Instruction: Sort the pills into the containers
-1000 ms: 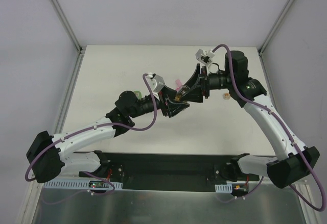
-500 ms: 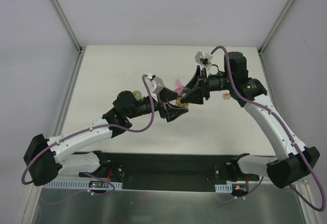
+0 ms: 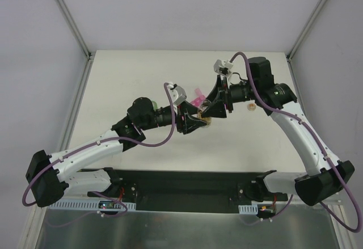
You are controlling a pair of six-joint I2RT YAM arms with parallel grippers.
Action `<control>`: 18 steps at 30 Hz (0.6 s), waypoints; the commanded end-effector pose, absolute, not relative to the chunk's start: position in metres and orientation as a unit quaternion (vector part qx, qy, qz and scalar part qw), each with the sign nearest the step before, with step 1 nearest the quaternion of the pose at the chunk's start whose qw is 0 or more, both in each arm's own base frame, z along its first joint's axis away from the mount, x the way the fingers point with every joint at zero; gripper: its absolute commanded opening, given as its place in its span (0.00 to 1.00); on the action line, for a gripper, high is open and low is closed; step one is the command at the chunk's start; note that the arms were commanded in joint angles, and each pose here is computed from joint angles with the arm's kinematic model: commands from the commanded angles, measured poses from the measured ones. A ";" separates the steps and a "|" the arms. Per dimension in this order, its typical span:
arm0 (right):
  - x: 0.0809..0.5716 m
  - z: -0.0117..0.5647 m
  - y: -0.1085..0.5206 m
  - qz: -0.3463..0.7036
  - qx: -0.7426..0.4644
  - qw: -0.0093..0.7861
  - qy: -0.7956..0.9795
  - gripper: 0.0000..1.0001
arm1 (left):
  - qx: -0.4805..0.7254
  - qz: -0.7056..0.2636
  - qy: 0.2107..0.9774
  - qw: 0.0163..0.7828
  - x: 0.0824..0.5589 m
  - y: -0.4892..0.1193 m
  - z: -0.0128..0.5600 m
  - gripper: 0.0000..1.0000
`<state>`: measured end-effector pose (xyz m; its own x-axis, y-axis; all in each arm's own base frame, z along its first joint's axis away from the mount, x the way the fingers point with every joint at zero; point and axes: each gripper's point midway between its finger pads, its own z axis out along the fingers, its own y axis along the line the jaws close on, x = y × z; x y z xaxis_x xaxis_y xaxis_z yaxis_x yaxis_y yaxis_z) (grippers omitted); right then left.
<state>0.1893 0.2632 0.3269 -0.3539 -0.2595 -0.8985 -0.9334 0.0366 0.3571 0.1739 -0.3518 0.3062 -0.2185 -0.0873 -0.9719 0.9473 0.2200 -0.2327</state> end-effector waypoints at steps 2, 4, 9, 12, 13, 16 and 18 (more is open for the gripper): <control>0.190 0.338 0.266 0.499 -0.495 0.349 0.620 0.31 | 0.380 -0.534 0.548 0.519 0.162 -0.357 0.341 0.45; 0.189 0.338 0.266 0.499 -0.495 0.349 0.620 0.31 | 0.378 -0.536 0.549 0.518 0.162 -0.358 0.341 0.41; 0.189 0.337 0.265 0.495 -0.496 0.351 0.621 0.31 | 0.368 -0.538 0.553 0.519 0.165 -0.358 0.341 0.56; 0.189 0.338 0.265 0.494 -0.496 0.353 0.620 0.31 | 0.359 -0.540 0.553 0.523 0.167 -0.357 0.344 0.63; 0.189 0.338 0.265 0.495 -0.496 0.352 0.621 0.31 | 0.357 -0.541 0.554 0.523 0.166 -0.358 0.344 0.63; 0.189 0.339 0.265 0.495 -0.496 0.353 0.620 0.30 | 0.356 -0.543 0.555 0.520 0.168 -0.360 0.344 0.62; 0.190 0.338 0.265 0.494 -0.495 0.353 0.621 0.30 | 0.356 -0.543 0.559 0.516 0.169 -0.362 0.340 0.58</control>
<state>0.1873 0.2629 0.3213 -0.3302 -0.2906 -0.8981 -0.9420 0.0406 0.3332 0.1737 -0.3554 0.3059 -0.2536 -0.0881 -0.9633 0.9402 0.2119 -0.2668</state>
